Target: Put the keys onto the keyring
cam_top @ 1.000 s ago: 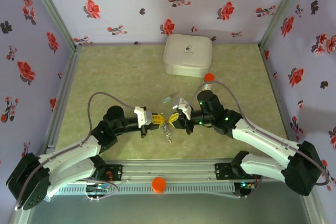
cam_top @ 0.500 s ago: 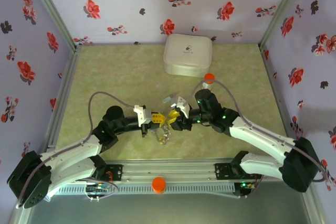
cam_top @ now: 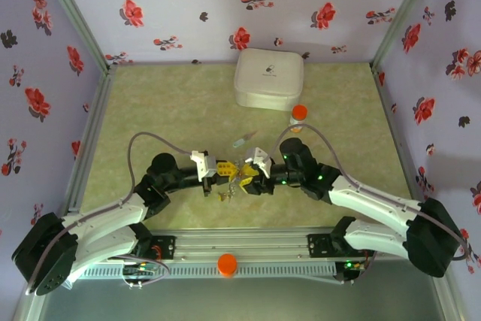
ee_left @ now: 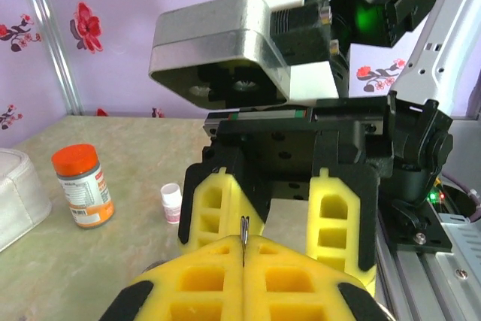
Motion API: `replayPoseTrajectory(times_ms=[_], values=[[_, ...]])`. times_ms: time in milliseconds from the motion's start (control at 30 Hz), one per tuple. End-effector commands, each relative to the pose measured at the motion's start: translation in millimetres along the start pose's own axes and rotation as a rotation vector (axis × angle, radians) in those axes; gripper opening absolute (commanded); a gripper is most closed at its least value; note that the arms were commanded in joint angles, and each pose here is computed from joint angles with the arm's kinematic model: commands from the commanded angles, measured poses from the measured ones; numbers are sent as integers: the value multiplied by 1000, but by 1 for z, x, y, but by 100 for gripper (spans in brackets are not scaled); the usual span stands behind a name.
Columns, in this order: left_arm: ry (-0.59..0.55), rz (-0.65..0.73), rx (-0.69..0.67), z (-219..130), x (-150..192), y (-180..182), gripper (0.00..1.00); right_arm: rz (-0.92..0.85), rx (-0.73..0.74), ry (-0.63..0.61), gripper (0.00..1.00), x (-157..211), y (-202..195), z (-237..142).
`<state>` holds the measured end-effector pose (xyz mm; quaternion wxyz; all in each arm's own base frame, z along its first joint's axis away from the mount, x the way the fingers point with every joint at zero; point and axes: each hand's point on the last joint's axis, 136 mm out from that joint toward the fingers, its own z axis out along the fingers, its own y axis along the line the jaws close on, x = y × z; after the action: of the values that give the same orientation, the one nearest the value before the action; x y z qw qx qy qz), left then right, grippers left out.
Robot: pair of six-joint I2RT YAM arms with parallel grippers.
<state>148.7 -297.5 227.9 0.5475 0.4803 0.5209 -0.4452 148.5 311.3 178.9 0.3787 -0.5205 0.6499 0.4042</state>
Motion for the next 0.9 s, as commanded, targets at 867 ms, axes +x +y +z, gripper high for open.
replayPoseTrajectory(times_ms=[867], values=[[74,103,-15,0,-2,5,0,-78,159,-107,0,-31,-15,-18]])
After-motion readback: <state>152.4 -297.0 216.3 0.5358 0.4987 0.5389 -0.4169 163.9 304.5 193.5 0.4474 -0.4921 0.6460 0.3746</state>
